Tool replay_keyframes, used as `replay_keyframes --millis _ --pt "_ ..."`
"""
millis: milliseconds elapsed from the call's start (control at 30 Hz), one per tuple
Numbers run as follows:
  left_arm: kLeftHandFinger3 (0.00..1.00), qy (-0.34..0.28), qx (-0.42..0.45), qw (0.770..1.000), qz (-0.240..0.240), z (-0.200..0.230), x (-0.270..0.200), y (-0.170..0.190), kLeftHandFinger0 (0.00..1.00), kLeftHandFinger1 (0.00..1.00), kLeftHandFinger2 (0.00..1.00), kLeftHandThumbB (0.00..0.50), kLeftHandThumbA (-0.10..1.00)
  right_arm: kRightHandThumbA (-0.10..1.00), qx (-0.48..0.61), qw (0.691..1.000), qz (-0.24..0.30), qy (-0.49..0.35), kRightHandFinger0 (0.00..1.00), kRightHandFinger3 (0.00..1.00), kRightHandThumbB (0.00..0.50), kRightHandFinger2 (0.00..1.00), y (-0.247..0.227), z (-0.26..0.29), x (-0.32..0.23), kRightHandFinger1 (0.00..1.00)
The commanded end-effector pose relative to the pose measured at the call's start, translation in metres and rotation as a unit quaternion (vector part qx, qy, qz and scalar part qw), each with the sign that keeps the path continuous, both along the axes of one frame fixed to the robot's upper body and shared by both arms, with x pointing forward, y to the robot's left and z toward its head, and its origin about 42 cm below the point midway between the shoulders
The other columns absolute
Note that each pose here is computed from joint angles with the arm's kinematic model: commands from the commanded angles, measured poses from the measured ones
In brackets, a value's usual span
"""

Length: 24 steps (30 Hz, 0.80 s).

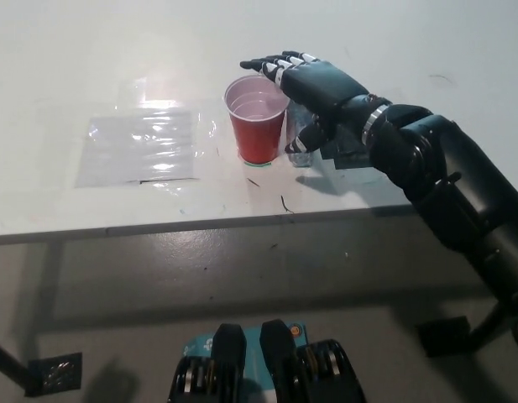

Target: The robot uses its right hand to press the hand soap kept in the middle of the table to get liquid hand soap out

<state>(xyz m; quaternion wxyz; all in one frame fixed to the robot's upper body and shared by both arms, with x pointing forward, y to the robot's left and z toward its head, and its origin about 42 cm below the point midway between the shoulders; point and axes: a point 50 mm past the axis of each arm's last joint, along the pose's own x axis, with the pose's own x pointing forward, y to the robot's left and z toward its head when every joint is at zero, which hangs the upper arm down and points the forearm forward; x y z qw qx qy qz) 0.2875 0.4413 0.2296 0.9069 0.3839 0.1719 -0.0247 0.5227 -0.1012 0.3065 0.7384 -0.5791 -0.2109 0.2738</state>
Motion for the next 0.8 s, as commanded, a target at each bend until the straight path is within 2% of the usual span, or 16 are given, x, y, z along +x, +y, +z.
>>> replay_keyframes --millis 0,33,67,133,167,300,367,467,533,600,767 --pt "0.87 -0.027 0.017 0.999 0.008 0.02 0.002 0.002 1.0 1.0 1.0 0.096 1.0 1.0 -0.005 1.0 -0.004 0.007 1.0 1.0 0.397 1.0 -0.001 -0.01 -0.001 1.0" --pt "0.89 -0.025 0.017 1.0 0.008 0.02 0.002 0.002 1.0 1.0 1.0 0.097 1.0 1.0 -0.018 1.0 -0.005 0.01 1.0 1.0 0.4 1.0 -0.002 -0.015 -0.003 1.0" --pt "0.9 -0.026 0.016 1.0 0.008 0.021 0.002 0.001 1.0 1.0 1.0 0.091 1.0 1.0 -0.024 1.0 -0.003 0.009 1.0 1.0 0.378 1.0 -0.003 -0.018 -0.003 1.0" --pt "0.91 -0.029 0.019 0.999 0.009 0.024 0.003 0.002 1.0 1.0 1.0 0.085 1.0 1.0 -0.017 1.0 -0.004 0.01 1.0 1.0 0.383 1.0 -0.004 -0.017 -0.003 1.0" --pt "0.91 -0.029 0.022 0.999 0.01 0.024 0.003 0.002 1.0 1.0 1.0 0.099 1.0 1.0 -0.009 1.0 -0.004 0.017 1.0 1.0 0.37 1.0 -0.007 -0.022 -0.004 1.0" --pt "0.89 -0.027 0.021 0.999 0.009 0.024 0.004 0.003 1.0 1.0 1.0 0.113 1.0 1.0 -0.006 1.0 -0.006 0.03 1.0 1.0 0.375 1.0 -0.012 -0.039 -0.009 1.0" --pt "0.88 -0.027 0.025 0.999 0.007 0.024 0.005 0.002 1.0 1.0 1.0 0.104 1.0 1.0 -0.01 0.999 -0.009 0.033 1.0 1.0 0.38 1.0 -0.012 -0.043 -0.009 1.0" --pt "0.9 -0.028 0.029 0.999 0.008 0.024 0.004 0.001 1.0 1.0 1.0 0.116 1.0 1.0 -0.025 0.999 -0.008 0.036 1.0 1.0 0.355 1.0 -0.014 -0.052 -0.01 1.0" --pt "0.89 -0.03 0.028 0.999 0.01 0.024 0.003 0.001 1.0 1.0 1.0 0.116 1.0 1.0 -0.033 0.999 -0.008 0.037 1.0 1.0 0.357 1.0 -0.014 -0.054 -0.009 1.0" --pt "0.89 -0.033 0.023 0.999 0.01 0.026 0.005 0.001 1.0 1.0 1.0 0.099 1.0 1.0 -0.043 0.998 -0.024 0.041 1.0 1.0 0.399 1.0 -0.02 -0.057 -0.005 1.0" --pt "0.89 -0.036 0.031 0.999 0.01 0.03 0.008 0.002 1.0 1.0 1.0 0.107 1.0 1.0 -0.047 0.997 -0.032 0.044 1.0 1.0 0.399 1.0 -0.025 -0.058 -0.003 1.0"
